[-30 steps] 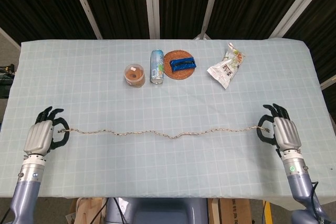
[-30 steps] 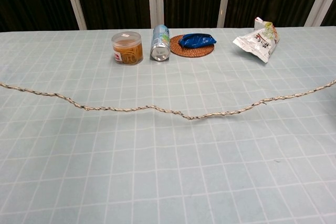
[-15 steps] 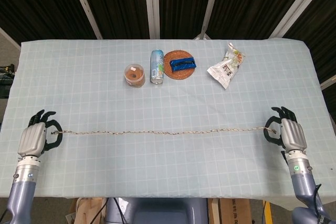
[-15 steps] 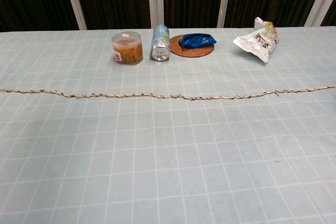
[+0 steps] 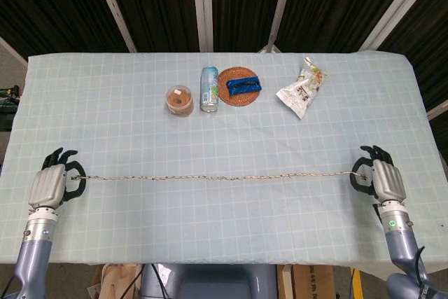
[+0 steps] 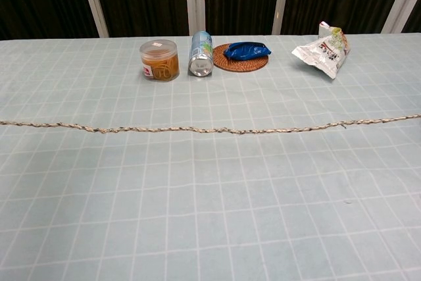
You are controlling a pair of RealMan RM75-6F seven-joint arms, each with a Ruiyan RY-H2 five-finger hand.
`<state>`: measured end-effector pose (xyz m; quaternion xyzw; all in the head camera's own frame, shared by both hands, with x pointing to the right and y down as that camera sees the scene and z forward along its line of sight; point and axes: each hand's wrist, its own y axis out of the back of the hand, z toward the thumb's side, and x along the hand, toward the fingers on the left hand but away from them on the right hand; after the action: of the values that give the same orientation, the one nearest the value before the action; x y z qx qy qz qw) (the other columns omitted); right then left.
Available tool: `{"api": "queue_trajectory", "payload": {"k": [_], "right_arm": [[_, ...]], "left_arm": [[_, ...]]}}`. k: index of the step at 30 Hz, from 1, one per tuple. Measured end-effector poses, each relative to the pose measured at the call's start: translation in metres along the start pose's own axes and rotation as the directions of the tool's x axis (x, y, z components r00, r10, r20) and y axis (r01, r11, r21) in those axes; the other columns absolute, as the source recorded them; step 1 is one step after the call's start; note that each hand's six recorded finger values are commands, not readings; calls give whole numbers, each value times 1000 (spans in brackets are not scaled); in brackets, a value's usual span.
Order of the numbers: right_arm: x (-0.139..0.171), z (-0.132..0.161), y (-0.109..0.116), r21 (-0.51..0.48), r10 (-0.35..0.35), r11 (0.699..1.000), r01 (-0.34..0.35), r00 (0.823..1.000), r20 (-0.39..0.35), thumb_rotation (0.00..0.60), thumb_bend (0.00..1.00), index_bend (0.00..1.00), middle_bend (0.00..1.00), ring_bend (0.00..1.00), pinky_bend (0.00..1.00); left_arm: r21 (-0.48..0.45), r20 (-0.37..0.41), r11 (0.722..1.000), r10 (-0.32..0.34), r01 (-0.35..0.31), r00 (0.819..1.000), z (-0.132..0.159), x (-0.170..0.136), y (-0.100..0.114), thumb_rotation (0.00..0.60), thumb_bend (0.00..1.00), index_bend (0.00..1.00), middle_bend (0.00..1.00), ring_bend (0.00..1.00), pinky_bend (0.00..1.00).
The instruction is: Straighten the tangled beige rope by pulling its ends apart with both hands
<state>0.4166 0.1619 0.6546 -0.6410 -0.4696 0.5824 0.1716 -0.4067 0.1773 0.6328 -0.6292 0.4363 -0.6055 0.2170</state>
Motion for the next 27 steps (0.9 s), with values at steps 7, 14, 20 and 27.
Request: {"api": "queue_trajectory", "payload": {"k": [7,14,20,27], "right_arm": [[-2,-1,-5,24,8,1000,-9,1000,2,600,467,646,185,0,0],[-5,-6,-7,45,11,999,-11,1000,14,600,467,646,185,0,0],[-7,-11,-7,56,13,998,-15,999,30,600,468,614,185,0,0],[-6,-15,-11,83,40,996,-43,998,41,600,467,253,59,0,0]], "left_arm": [[24,18,1000,-10,10,1000,7,3,-7,600,543,579,159,0,0],[61,12,998,-26,25,1000,7,9,-19,600,543,579,158,0,0],[90,2,995,-40,40,999,5,12,-26,600,535,570,150,0,0],[128,-10,990,-55,55,998,1,13,-28,600,434,405,64,0,0]]}}
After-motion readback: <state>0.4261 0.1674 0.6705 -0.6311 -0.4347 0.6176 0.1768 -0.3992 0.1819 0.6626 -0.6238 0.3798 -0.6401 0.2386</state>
